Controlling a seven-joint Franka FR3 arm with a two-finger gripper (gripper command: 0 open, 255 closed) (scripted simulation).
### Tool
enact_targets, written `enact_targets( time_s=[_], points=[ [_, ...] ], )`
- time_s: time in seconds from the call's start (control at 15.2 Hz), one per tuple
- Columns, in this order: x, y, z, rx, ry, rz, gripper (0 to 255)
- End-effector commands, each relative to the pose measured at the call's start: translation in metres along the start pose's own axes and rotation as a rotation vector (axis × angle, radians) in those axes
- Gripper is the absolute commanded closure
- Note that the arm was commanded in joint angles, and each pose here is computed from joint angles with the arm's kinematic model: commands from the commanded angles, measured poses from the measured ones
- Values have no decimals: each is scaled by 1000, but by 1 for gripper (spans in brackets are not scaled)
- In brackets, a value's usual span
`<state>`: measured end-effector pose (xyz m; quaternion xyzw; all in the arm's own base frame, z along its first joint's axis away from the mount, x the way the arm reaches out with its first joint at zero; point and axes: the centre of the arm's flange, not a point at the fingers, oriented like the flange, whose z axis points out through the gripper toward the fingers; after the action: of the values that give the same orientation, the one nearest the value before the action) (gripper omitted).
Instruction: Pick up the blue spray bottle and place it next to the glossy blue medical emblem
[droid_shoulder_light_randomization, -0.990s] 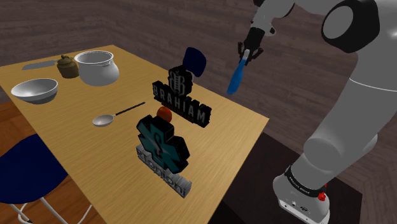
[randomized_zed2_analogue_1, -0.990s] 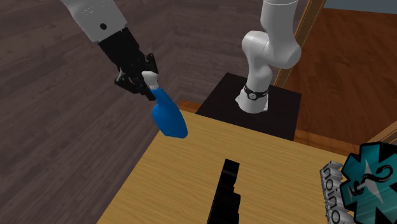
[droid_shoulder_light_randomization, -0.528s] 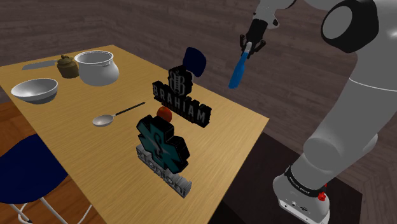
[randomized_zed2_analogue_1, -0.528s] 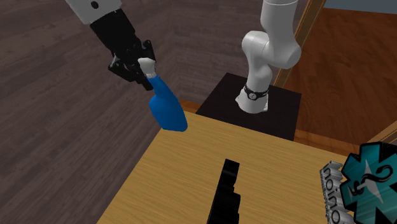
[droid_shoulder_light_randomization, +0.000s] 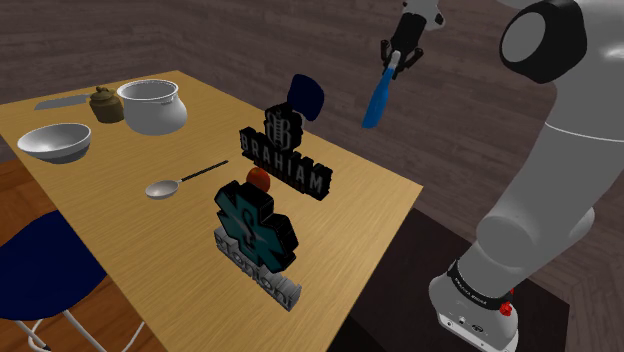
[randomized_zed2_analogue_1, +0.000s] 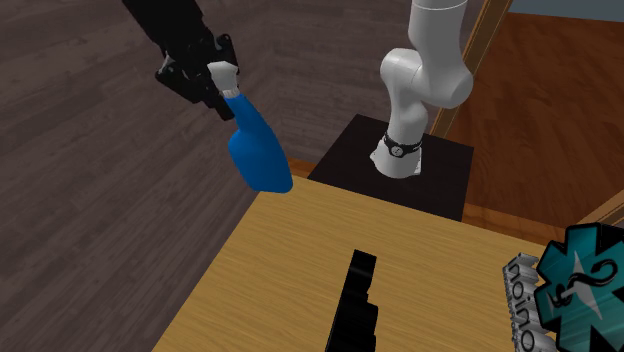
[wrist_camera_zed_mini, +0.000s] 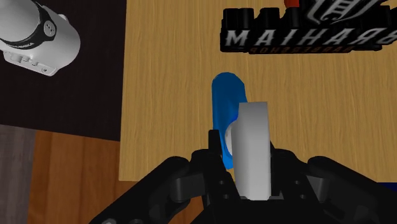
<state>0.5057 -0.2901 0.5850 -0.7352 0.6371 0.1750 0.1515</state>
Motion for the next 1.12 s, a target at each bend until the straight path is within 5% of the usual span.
enact_targets(
  time_s=[0.0,0.92,1.06],
  points=[
    [-5,0,-9,0,0,0,255],
    [-38,0,-75,0,0,0,255],
    [-60,-9,-64,0,0,0,255]
  ],
)
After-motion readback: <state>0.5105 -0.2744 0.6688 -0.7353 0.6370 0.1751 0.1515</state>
